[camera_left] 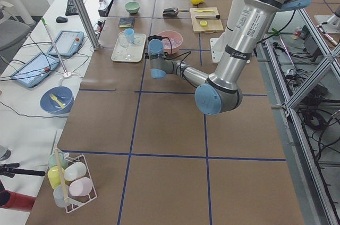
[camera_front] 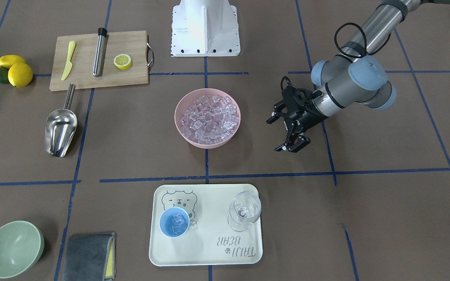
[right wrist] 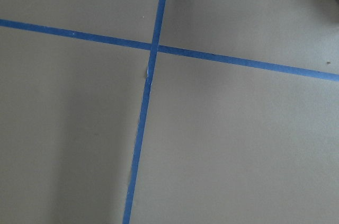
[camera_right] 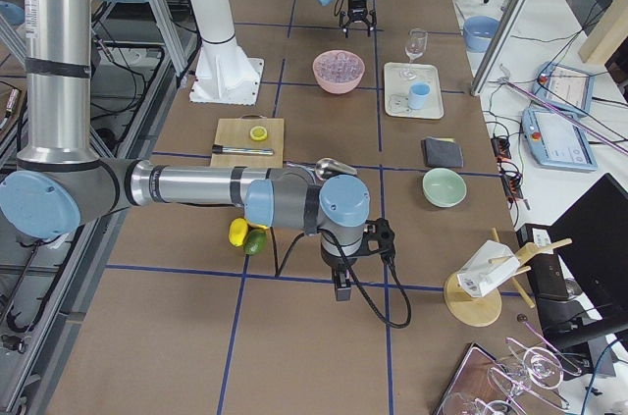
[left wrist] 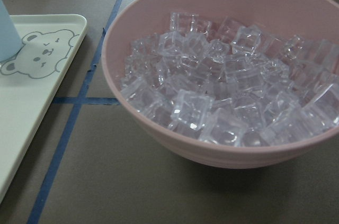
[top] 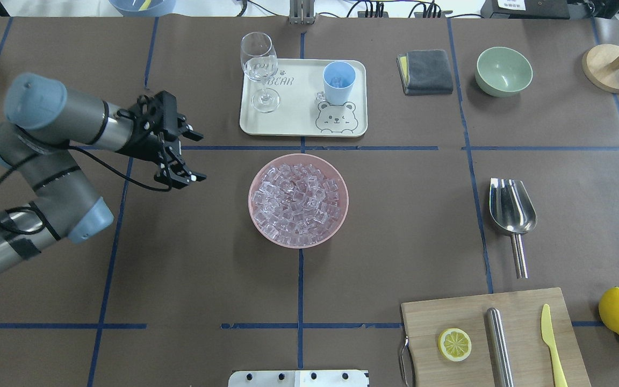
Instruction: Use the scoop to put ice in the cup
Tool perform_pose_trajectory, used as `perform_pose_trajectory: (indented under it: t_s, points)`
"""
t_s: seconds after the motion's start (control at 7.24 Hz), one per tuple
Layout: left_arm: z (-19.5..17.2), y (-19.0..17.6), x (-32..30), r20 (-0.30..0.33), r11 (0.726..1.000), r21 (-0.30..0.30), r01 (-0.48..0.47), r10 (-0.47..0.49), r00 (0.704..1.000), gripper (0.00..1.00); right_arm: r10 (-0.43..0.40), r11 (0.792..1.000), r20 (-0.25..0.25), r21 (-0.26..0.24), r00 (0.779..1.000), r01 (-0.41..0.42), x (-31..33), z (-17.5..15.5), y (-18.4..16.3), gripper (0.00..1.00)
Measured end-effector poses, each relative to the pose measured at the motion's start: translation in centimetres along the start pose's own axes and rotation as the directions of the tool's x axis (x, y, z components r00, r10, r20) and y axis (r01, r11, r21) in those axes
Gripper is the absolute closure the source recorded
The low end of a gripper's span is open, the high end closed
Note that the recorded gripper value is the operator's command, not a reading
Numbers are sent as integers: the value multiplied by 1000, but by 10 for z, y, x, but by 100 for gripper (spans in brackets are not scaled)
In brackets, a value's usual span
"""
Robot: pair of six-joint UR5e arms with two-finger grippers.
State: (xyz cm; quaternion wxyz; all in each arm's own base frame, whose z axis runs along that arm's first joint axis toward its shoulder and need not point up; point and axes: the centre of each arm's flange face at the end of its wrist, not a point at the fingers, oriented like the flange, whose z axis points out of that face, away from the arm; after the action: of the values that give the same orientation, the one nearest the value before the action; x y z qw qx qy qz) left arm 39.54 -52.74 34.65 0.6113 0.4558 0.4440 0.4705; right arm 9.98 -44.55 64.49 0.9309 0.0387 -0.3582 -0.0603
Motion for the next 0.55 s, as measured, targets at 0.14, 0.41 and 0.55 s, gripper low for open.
perform_pose_trajectory:
  t_s: [0.14, 0.41, 0.55]
  points:
    - [-40, 0, -31, 68, 996, -56, 71, -67, 995, 0, 6, 1000, 1, 2, 1000, -6, -5, -1, -2, 0]
    - [-118, 32, -82, 230, 969, -131, 209, -175, 957, 0, 7, 1000, 2, 0, 1000, -7, -12, 1, -5, 0]
    - [-154, 68, -100, 293, 941, -164, 297, -241, 925, 0, 6, 1000, 3, -6, 1000, -6, -16, 5, -7, 0]
